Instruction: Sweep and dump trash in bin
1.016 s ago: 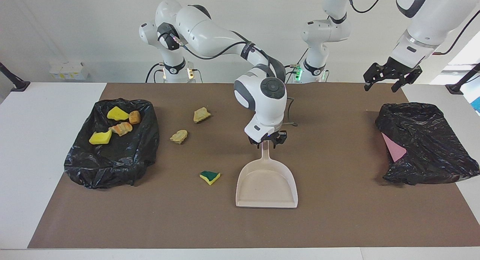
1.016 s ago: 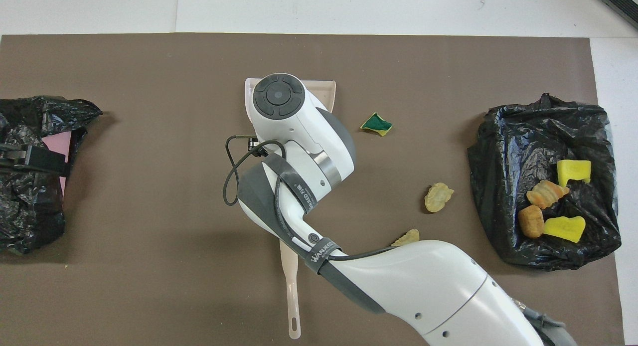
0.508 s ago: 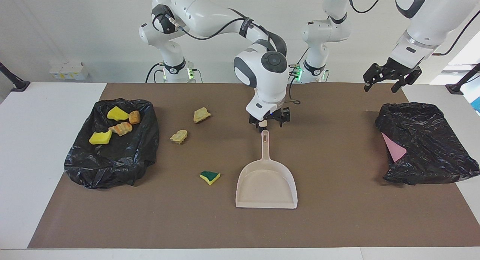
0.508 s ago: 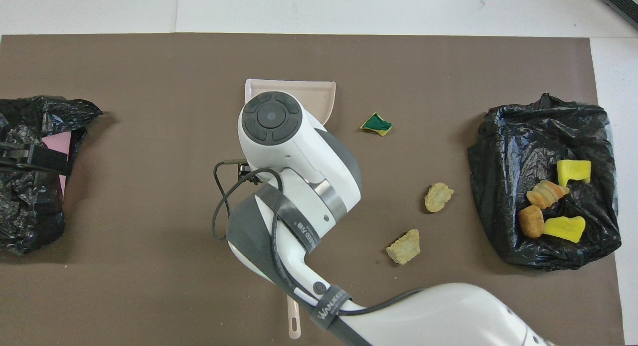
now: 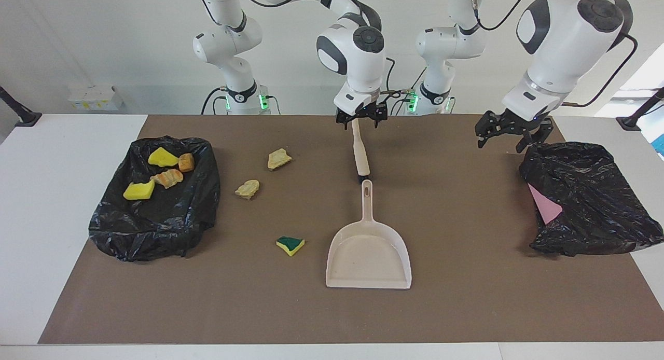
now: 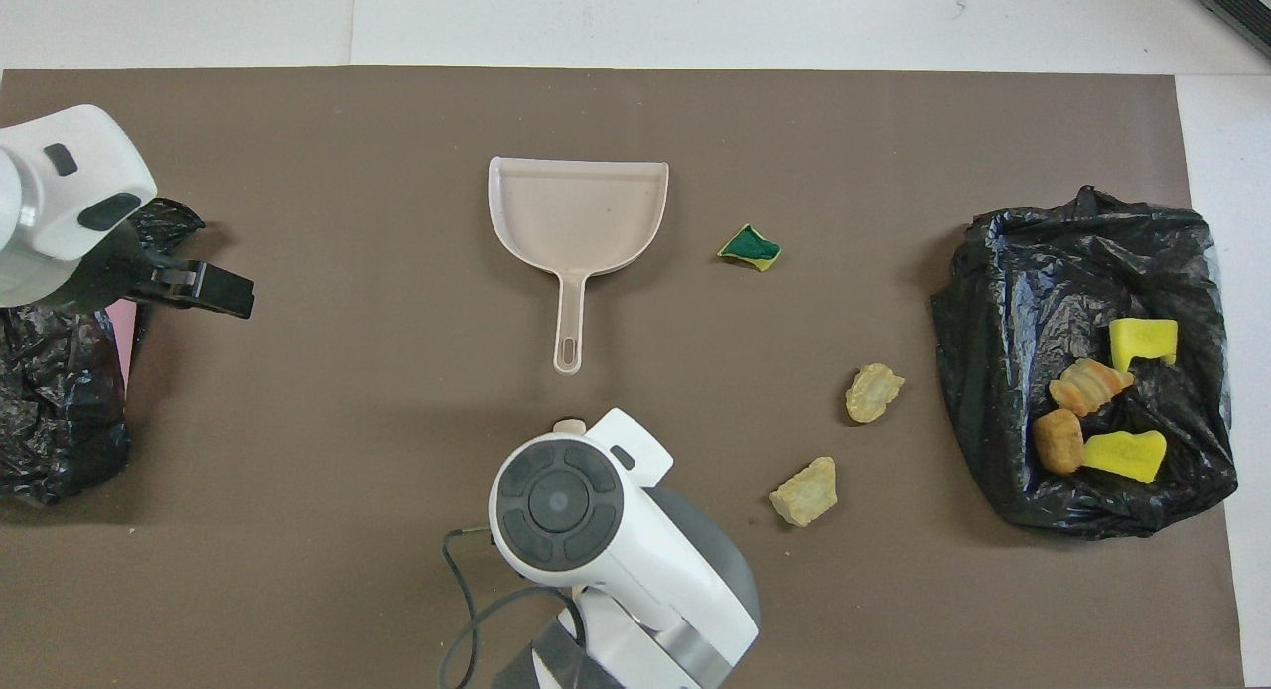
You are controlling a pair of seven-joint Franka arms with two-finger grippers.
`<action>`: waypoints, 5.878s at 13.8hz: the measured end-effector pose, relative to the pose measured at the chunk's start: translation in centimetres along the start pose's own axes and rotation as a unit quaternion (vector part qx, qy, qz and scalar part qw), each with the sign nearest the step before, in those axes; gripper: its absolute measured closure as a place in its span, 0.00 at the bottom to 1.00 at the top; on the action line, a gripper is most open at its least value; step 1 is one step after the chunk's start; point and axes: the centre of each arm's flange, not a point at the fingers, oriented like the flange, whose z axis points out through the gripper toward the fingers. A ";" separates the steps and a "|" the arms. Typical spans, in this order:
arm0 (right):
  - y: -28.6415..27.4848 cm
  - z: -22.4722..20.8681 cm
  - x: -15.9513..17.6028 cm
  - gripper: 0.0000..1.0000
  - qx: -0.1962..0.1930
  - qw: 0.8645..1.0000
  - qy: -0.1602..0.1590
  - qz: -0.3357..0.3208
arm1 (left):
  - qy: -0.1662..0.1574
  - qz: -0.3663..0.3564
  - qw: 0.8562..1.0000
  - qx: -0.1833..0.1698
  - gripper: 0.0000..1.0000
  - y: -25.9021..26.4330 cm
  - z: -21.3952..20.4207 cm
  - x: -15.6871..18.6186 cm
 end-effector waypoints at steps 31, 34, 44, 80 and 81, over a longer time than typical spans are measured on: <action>10.6 2.0 -10.4 0.74 -0.044 0.989 0.015 0.141 | 0.011 -0.027 0.999 -0.014 0.58 27.3 21.9 6.3; 12.7 1.9 -10.0 0.74 -0.064 0.968 0.003 0.244 | 0.024 -0.024 0.999 -0.005 0.69 26.7 21.1 6.9; 17.4 4.1 -7.2 0.74 -0.050 0.906 -0.058 0.417 | 0.035 0.061 0.998 0.004 0.69 20.5 11.8 6.4; 31.4 3.1 5.1 0.74 -0.098 0.976 -0.063 0.183 | -0.048 0.527 0.849 0.012 0.69 20.5 20.2 -4.4; 30.9 3.6 5.6 0.74 -0.084 0.978 -0.055 0.182 | -0.048 0.527 0.848 0.013 0.69 20.5 20.3 -4.4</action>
